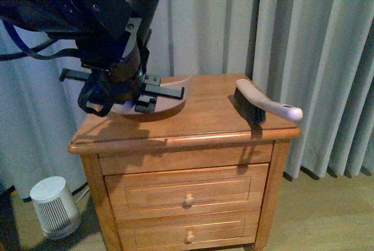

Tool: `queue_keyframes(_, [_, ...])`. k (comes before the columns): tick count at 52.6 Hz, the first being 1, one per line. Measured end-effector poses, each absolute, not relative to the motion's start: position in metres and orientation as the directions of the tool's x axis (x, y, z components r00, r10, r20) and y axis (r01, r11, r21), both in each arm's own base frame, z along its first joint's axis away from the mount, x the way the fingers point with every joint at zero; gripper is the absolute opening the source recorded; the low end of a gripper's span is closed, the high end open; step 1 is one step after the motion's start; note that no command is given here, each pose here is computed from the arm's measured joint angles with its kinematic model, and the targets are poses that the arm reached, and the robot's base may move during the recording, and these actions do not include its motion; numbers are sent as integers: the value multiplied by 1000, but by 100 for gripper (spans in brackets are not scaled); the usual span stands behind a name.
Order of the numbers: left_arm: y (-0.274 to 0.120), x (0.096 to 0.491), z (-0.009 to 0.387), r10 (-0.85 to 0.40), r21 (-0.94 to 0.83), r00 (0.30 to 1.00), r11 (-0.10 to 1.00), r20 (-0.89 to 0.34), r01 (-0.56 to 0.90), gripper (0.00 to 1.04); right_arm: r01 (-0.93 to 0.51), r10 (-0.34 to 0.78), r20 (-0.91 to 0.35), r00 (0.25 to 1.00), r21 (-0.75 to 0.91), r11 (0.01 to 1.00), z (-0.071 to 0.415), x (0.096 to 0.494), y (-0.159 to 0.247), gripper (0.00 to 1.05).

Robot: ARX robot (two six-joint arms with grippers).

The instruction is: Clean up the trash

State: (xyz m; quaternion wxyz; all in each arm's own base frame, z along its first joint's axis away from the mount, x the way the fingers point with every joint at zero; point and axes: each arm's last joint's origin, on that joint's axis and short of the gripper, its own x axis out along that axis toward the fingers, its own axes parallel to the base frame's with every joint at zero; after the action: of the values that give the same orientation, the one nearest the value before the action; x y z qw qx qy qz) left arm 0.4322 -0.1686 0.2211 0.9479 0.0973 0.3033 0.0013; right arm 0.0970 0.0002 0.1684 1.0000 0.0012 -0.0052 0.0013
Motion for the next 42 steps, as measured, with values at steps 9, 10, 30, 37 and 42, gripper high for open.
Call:
queue_keyframes(9, [-166,408,265,-12,158,923,984,-385,79,28,-3,3,10,1000,2,1000,168,97,0,97])
queue_keyframes(10, [-165,403,271,-18,166,934,983,-356,82,28,-3,3,10,1000,2,1000,168,97,0,97])
queue_keyframes(30, [-91,282,325,-87,302,993,952,79,59,28,-3,3,10,1000,2,1000,168,97,0,97])
queue_keyframes(37, [-50,237,324,-46,296,990,955,131,5,28,-3,3,10,1000,2,1000,168,97,0,97])
queue_keyframes(42, [-24,200,319,-28,278,988,960,152,-15,28,-3,3,10,1000,2,1000,168,97,0,97])
